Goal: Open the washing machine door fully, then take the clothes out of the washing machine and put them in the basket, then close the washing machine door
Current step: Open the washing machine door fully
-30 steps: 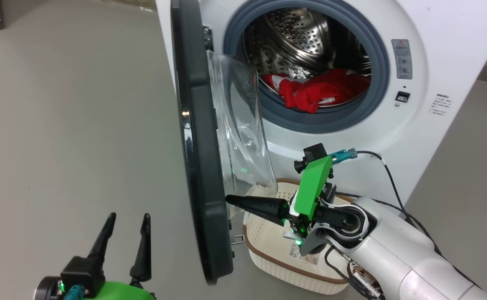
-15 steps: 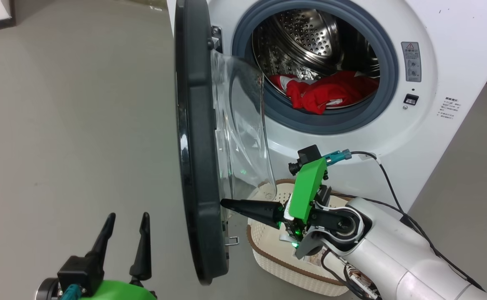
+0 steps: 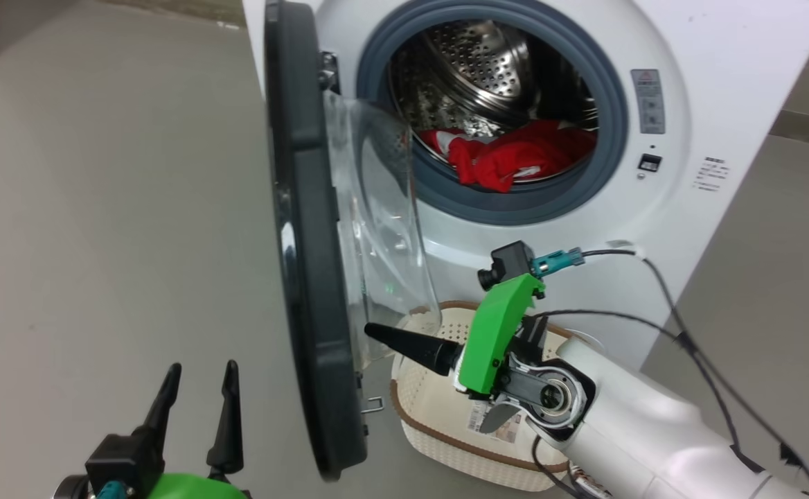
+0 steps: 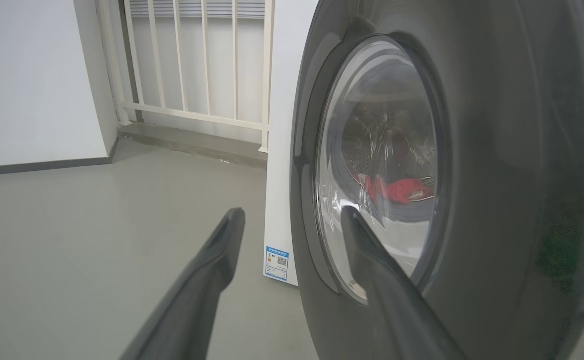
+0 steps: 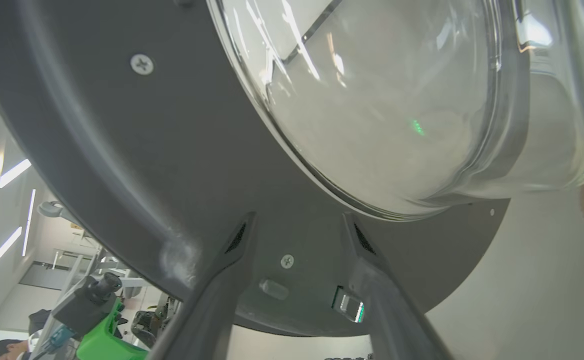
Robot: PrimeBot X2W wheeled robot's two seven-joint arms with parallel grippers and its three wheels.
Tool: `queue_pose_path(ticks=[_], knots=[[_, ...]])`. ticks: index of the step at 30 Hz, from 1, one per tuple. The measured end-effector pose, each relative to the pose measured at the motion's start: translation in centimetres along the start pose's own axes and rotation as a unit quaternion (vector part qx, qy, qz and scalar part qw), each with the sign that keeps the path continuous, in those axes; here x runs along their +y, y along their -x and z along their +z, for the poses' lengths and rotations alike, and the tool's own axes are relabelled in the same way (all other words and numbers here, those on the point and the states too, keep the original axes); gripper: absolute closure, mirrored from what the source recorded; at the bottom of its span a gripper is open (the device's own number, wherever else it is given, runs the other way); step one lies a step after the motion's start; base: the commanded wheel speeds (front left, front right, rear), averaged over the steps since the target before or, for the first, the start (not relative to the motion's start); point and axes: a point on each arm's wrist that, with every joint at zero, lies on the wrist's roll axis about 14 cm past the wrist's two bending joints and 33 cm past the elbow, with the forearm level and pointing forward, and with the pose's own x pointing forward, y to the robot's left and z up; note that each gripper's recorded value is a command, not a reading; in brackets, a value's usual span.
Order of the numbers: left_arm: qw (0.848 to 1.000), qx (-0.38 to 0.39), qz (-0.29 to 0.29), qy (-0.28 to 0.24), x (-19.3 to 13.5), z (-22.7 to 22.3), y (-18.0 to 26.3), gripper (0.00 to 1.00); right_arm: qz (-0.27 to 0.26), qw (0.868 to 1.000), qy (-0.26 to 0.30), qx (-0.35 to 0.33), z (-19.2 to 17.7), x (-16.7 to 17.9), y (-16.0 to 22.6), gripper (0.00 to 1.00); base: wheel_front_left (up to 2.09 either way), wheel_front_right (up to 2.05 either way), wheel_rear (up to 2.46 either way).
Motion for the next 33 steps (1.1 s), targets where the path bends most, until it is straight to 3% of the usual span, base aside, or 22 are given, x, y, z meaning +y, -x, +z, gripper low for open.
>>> queue_pose_path(ticks=[6, 10, 16, 20, 22, 26, 29, 33], knots=[[1.0, 0.008, -0.009, 0.009, -0.8, -0.6, 0.0, 0.0, -0.062, 0.986, 0.132, -0.078, 2.7, -2.8, 2.5, 0.0, 0.0, 0.0, 0.0], [1.0, 0.009, -0.017, 0.01, -1.1, -0.7, -0.2, 0.0, -0.108, 0.957, 0.248, -0.108, 3.4, -5.0, 4.4, 0.0, 0.0, 0.0, 0.0], [1.0, 0.013, -0.025, 0.009, -1.5, -1.0, 0.2, 0.0, -0.155, 0.911, 0.35, -0.156, 5.0, -7.4, 7.1, 0.0, 0.0, 0.0, 0.0], [0.999, 0.015, -0.026, 0.013, -1.3, -1.2, 0.5, 0.0, -0.19, 0.889, 0.369, -0.193, 6.9, -8.4, 9.0, 0.0, 0.0, 0.0, 0.0], [0.999, 0.012, -0.027, 0.013, -1.3, -1.0, 0.4, 0.0, -0.192, 0.882, 0.365, -0.228, 8.7, -7.6, 9.8, 0.0, 0.0, 0.0, 0.0], [0.999, 0.004, -0.031, 0.014, -1.6, -0.7, 0.6, 0.0, -0.194, 0.854, 0.383, -0.294, 11.5, -6.1, 12.1, 0.0, 0.0, 0.0, 0.0], [1.0, 0.004, -0.028, 0.013, -1.5, -0.7, 0.7, 0.0, -0.203, 0.837, 0.379, -0.337, 11.6, -6.4, 14.1, 0.0, 0.0, 0.0, 0.0], [1.0, 0.006, -0.026, 0.013, -1.4, -0.9, 1.0, 0.0, -0.216, 0.823, 0.385, -0.357, 8.7, -7.1, 15.3, 0.0, 0.0, 0.0, 0.0]])
